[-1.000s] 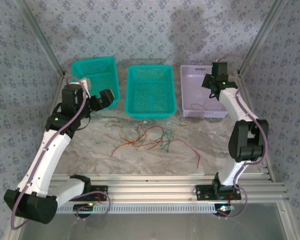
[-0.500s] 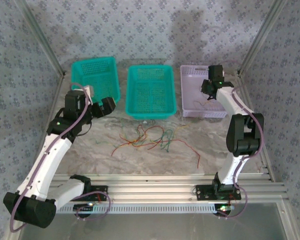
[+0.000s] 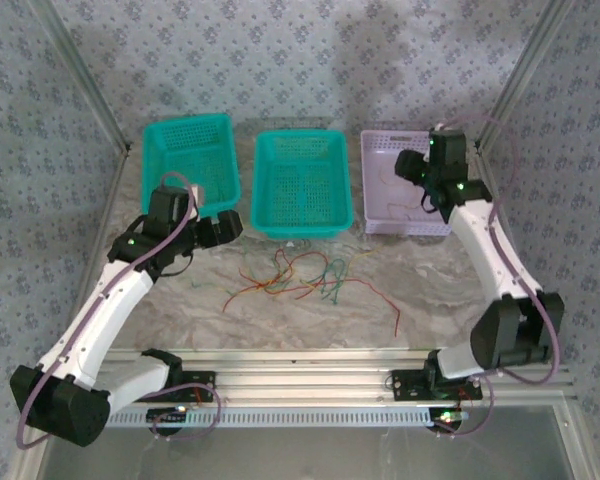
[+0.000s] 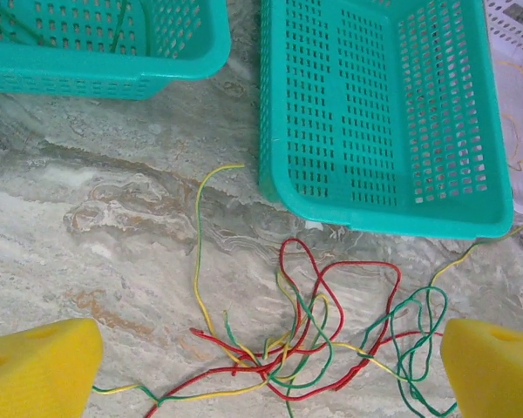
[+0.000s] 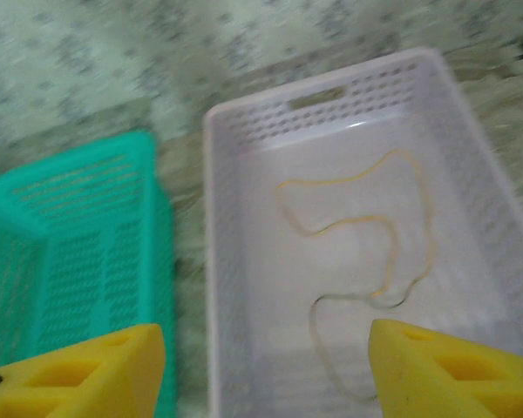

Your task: Untangle the cables

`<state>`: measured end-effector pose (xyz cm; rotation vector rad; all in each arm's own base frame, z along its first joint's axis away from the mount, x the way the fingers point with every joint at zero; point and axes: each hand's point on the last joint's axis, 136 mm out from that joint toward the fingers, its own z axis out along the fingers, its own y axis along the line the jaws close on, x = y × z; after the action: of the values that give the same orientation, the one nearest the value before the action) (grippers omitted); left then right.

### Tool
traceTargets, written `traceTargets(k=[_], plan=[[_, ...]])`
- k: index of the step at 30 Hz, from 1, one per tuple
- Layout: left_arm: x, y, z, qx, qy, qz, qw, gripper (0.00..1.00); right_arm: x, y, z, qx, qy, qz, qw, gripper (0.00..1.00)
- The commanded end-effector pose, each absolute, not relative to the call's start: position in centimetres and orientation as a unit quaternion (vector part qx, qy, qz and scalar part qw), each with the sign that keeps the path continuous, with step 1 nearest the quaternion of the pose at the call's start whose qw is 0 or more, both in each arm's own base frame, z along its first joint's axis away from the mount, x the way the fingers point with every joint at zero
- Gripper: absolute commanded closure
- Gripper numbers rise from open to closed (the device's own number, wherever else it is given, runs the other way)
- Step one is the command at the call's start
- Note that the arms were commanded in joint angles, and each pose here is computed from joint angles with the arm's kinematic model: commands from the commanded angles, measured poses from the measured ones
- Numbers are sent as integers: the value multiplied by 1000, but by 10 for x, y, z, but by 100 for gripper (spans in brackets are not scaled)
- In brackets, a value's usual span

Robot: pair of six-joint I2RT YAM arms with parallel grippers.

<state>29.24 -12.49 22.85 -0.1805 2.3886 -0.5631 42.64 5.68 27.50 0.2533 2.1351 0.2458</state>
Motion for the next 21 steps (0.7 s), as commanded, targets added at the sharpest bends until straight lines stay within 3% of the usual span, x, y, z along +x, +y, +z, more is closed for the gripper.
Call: traceTargets(k=[1,9,21], plan=[[284,-130,217,-55,925,-217,307,0,393,106,264,46,882,159,441,34],[271,-134,201,-39,936,-216,275,1,307,169,206,-47,891,240,382,33],[245,-201,166,39,954,-221,201,4,251,139,133,5,937,174,304,33]])
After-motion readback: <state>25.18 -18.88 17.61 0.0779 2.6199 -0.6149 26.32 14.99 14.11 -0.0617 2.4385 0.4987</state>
